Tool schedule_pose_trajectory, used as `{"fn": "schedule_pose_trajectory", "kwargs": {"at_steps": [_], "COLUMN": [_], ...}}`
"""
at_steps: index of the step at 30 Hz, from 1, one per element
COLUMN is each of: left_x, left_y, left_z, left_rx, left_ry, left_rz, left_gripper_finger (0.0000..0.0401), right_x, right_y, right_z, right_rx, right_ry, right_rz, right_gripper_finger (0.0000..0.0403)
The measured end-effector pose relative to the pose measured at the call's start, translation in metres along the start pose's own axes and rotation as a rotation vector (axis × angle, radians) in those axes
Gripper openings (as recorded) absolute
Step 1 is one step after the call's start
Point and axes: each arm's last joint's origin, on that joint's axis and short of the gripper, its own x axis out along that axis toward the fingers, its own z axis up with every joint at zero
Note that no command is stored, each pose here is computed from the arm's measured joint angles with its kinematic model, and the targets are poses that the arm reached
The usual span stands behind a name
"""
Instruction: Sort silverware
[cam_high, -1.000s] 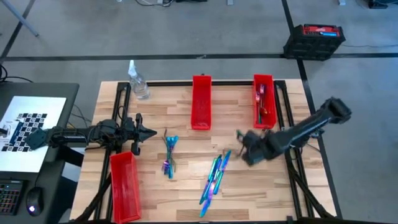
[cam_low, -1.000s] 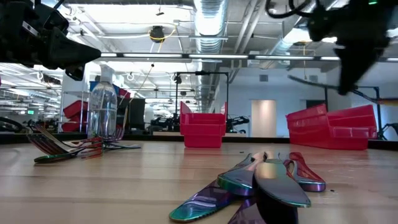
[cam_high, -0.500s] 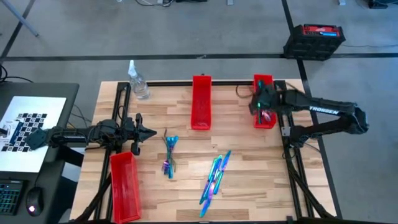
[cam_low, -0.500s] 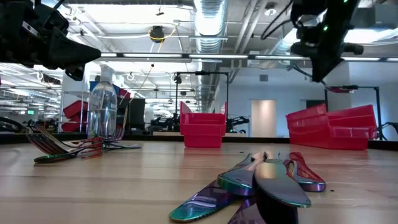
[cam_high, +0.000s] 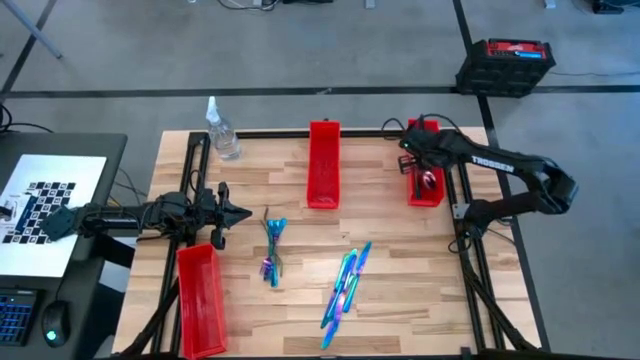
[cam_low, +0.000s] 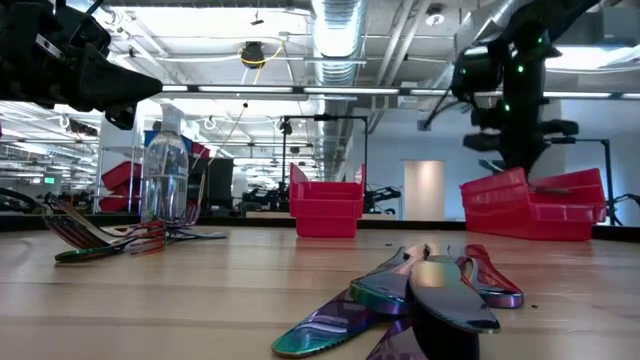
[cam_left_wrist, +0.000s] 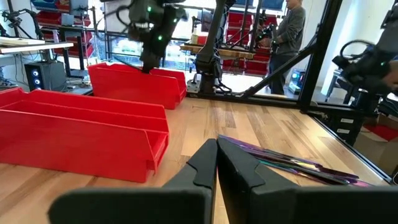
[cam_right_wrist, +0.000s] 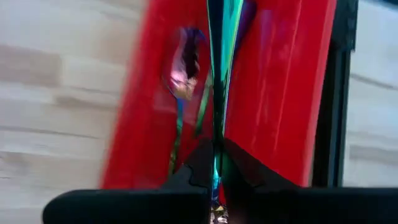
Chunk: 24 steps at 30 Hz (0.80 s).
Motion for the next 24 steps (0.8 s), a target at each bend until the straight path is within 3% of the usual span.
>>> {"fn": "schedule_pose_trajectory", "kwargs": {"at_steps": [14, 19, 24], "left_x": [0.000, 0.000, 0.000], "left_y": [0.000, 0.000, 0.000], "left_z": [0.000, 0.000, 0.000], "left_rx": [0.010, 0.006, 0.030], "left_ry": [0.000, -0.001, -0.003], "left_rz": [0.000, -0.001, 0.000], "left_gripper_finger": [0.0000, 0.0000, 0.0000], "right_x": [0.003, -0.023, -0.069], "right_y": [0.000, 0.006, 0.021], "right_z": [-0.001, -0.002, -0.016], "right_rx": [-0.025, -0.122, -0.236], "right_ry": [0.018, 0.012, -0.125], "right_rz": [0.019, 0.147, 0.358], "right_gripper_finger": [0.0096, 0.0126, 0.0146]}}
